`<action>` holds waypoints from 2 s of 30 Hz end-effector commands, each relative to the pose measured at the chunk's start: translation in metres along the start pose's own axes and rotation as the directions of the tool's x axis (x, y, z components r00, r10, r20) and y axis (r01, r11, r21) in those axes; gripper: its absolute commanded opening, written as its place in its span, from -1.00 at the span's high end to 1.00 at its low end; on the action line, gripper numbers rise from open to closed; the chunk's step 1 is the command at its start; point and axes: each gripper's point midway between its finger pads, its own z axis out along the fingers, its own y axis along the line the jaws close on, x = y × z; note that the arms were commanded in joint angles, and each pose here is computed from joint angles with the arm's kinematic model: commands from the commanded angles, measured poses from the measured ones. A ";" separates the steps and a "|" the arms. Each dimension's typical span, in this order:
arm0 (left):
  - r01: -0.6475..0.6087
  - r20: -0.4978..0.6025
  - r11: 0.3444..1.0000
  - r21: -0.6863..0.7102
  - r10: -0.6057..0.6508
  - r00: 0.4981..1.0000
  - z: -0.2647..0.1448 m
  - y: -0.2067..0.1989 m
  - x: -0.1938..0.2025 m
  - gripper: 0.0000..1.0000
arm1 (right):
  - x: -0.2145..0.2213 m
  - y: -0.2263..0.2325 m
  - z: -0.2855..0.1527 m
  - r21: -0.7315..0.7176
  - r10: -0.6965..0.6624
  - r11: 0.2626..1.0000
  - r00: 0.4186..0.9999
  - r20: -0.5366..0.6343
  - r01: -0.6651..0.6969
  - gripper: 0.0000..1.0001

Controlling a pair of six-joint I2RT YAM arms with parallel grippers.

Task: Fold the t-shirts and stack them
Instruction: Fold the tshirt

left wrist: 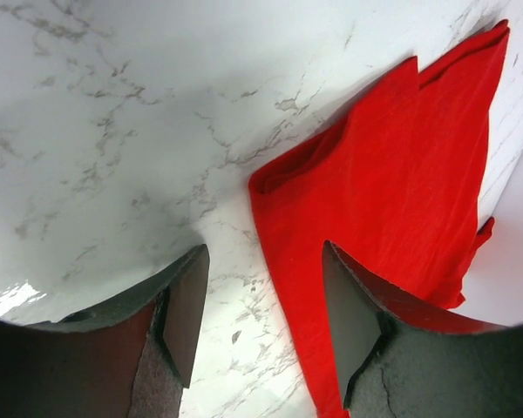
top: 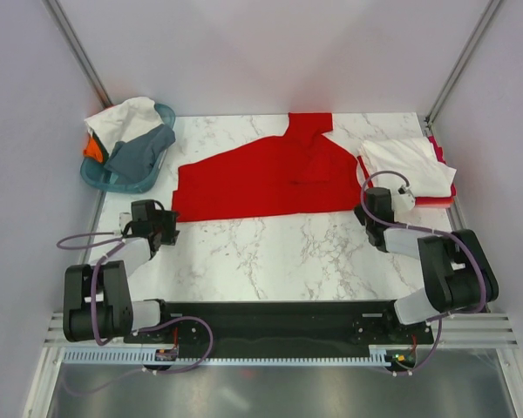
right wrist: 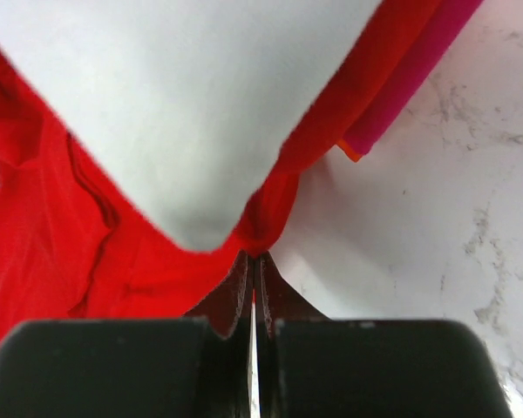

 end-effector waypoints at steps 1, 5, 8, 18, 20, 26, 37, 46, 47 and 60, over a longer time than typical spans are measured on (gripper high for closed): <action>-0.023 0.052 1.000 0.012 0.022 0.998 0.008 -0.001 -0.009 -0.24 | -0.012 0.001 -0.009 -0.018 0.017 1.000 0.998 0.057 -0.016 1.00; -0.016 0.040 0.999 0.032 0.015 0.999 0.017 -0.005 -0.007 -0.09 | -0.008 0.001 -0.012 -0.032 0.019 0.999 0.999 0.040 -0.018 1.00; -0.018 0.012 1.000 0.020 0.018 1.000 0.023 -0.003 -0.001 0.02 | -0.005 0.000 -0.013 -0.035 0.020 0.999 0.999 0.029 -0.019 1.00; -0.028 0.031 0.999 -0.017 0.029 0.999 0.028 0.003 0.000 0.54 | -0.006 0.011 -0.019 -0.066 0.026 0.998 0.999 0.033 -0.024 1.00; -0.031 0.037 0.999 -0.020 0.032 0.999 0.028 0.002 0.000 0.71 | -0.007 0.012 -0.020 -0.067 0.027 0.997 0.999 0.037 -0.025 1.00; -0.069 0.044 0.997 -0.041 0.070 0.997 0.024 -0.006 -0.004 0.95 | -0.008 0.010 -0.025 -0.039 0.005 0.999 0.999 0.033 -0.004 1.00; -0.092 0.037 0.992 0.088 0.089 0.995 -0.017 -0.082 -0.016 0.95 | -0.051 0.068 -0.058 -0.110 0.039 0.994 0.995 0.095 -0.029 1.00; -0.111 0.123 0.948 0.300 0.077 0.989 -0.101 -0.176 -0.052 0.95 | -0.128 0.167 -0.135 -0.320 0.094 0.947 0.979 0.182 -0.031 1.00; -0.116 0.128 0.946 0.301 0.081 0.989 -0.111 -0.179 -0.055 0.95 | -0.136 0.176 -0.145 -0.344 0.095 0.939 0.977 0.190 -0.024 1.00; -0.153 0.189 0.755 0.638 0.039 0.981 -0.295 -0.262 -0.067 0.95 | -0.242 0.263 -0.332 -0.701 0.231 0.711 0.926 0.300 0.050 1.00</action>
